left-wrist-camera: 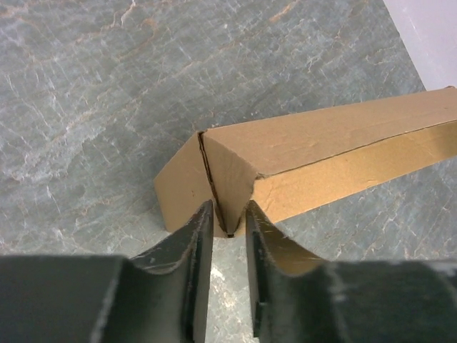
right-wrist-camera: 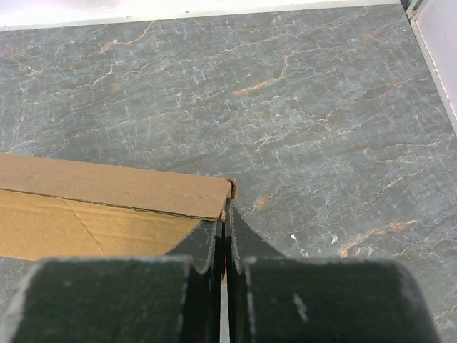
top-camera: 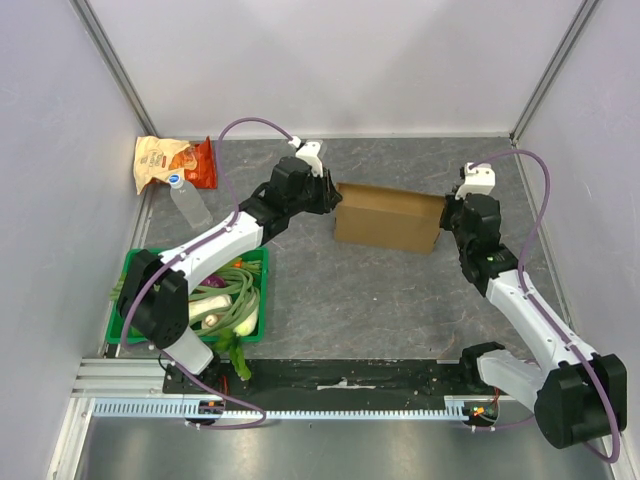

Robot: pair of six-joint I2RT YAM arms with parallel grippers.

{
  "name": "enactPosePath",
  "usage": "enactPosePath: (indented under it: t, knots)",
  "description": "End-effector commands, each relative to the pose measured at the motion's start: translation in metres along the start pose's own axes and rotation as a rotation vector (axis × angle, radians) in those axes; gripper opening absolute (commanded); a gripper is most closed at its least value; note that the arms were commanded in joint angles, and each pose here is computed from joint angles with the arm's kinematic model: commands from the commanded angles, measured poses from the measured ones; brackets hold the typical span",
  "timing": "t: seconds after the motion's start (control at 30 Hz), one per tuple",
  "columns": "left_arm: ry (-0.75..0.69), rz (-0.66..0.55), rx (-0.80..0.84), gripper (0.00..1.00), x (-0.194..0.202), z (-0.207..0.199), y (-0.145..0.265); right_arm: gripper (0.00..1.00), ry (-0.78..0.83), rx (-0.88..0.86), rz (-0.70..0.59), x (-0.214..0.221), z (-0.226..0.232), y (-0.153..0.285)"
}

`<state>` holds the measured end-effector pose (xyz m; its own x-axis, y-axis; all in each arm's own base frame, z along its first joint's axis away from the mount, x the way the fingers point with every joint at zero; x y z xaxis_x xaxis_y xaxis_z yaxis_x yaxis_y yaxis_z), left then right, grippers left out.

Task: Fold the paper box

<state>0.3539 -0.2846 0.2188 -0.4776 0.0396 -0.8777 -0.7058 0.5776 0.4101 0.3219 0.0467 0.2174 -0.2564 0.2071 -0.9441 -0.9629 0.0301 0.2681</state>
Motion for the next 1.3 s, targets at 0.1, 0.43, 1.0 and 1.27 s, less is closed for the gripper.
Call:
enactPosePath:
  t: [0.1,0.43,1.0,1.27]
  knots:
    - [-0.024,-0.019,0.026,0.48,-0.026,-0.010,0.021,0.00,0.047,-0.033,0.025,-0.013,0.010,-0.004]
    - [-0.055,-0.026,0.022,0.37,-0.037,-0.011,0.018,0.00,0.050,-0.065,0.054,-0.017,0.017,-0.007]
    - [-0.059,-0.021,0.002,0.08,-0.032,-0.007,0.019,0.30,0.043,-0.001,0.168,-0.031,0.014,0.003]
    - [-0.058,-0.021,0.004,0.05,-0.031,-0.007,0.020,0.44,0.039,0.021,0.167,-0.031,0.010,0.001]
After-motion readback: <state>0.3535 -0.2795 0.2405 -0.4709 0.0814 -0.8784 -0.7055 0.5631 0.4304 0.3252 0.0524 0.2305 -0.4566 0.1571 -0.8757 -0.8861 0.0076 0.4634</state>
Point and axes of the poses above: each gripper's point midway between its finger pads, its own y axis back along the fingers, its own z axis along the line the jaws close on, x = y × z, the point moved 4 cm from there along y, back along the fingers, and after that the axes turned 8 degrees about -y, right-handed, at the moved point
